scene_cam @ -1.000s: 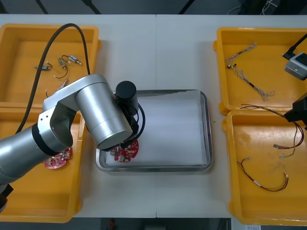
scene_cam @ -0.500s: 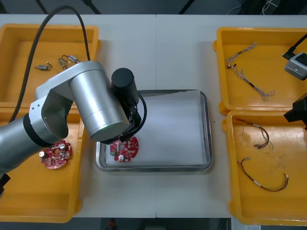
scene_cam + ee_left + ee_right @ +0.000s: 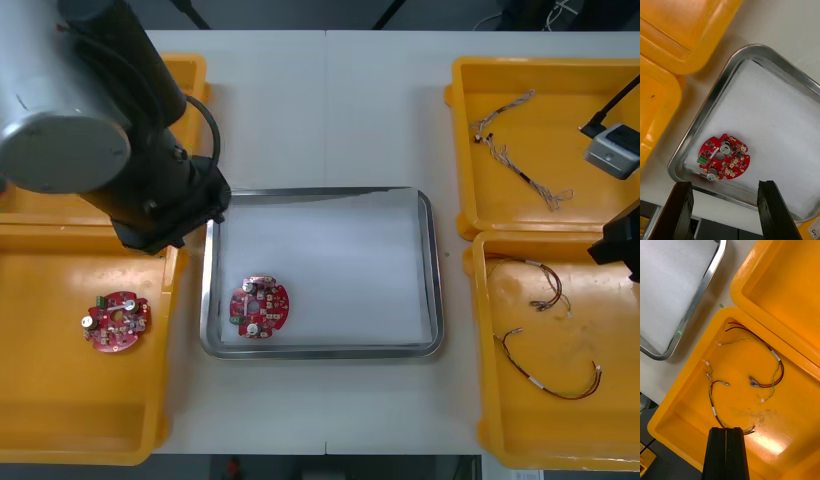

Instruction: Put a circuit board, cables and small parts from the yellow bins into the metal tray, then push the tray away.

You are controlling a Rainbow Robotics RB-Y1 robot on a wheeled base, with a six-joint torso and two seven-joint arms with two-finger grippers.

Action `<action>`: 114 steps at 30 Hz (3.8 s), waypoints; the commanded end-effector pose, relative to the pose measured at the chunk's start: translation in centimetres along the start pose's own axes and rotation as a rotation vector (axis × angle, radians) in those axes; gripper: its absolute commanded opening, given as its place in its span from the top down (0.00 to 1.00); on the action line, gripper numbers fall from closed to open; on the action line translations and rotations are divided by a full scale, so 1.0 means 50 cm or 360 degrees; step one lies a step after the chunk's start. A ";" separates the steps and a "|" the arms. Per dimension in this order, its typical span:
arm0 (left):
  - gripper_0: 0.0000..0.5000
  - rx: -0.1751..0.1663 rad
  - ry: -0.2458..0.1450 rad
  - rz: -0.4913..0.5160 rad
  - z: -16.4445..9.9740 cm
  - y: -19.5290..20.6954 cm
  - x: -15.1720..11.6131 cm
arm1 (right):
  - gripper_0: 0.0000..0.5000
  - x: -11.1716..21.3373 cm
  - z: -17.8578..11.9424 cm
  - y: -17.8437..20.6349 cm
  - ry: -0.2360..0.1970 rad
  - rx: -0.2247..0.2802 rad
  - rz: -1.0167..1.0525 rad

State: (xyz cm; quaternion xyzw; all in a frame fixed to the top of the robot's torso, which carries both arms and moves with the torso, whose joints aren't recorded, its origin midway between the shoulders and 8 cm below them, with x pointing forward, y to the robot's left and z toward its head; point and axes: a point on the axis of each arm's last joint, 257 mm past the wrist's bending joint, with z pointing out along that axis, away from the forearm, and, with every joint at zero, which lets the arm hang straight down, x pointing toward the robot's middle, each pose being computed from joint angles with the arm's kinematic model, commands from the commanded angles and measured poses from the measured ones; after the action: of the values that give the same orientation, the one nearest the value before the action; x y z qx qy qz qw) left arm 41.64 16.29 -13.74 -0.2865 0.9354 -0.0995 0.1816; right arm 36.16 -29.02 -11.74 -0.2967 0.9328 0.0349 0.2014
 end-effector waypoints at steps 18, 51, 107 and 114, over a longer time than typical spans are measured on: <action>0.00 -0.0079 -0.0119 -0.0126 -0.108 0.077 -0.145 | 0.00 -0.030 0.056 -0.154 -0.0197 0.0104 0.0451; 0.00 -0.0079 -0.0156 -0.0075 -0.101 0.078 -0.177 | 0.00 0.093 0.167 -0.200 -0.0331 0.0177 0.0827; 0.00 -0.0045 -0.0267 0.0243 -0.175 0.168 -0.383 | 0.00 0.057 0.327 -0.179 -0.0697 0.0472 0.0713; 0.00 0.0057 -0.0387 0.0178 -0.173 0.151 -0.446 | 0.00 0.055 0.343 -0.166 -0.0686 0.0455 0.0701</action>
State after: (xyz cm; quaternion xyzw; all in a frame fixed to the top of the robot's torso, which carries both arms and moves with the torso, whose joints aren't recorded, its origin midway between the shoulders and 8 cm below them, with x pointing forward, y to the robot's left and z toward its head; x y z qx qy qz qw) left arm 49.54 33.94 -6.64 -0.2599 0.9329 -0.0711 0.2390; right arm 44.70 -35.68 -27.91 -0.0320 0.9084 -0.0004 0.4169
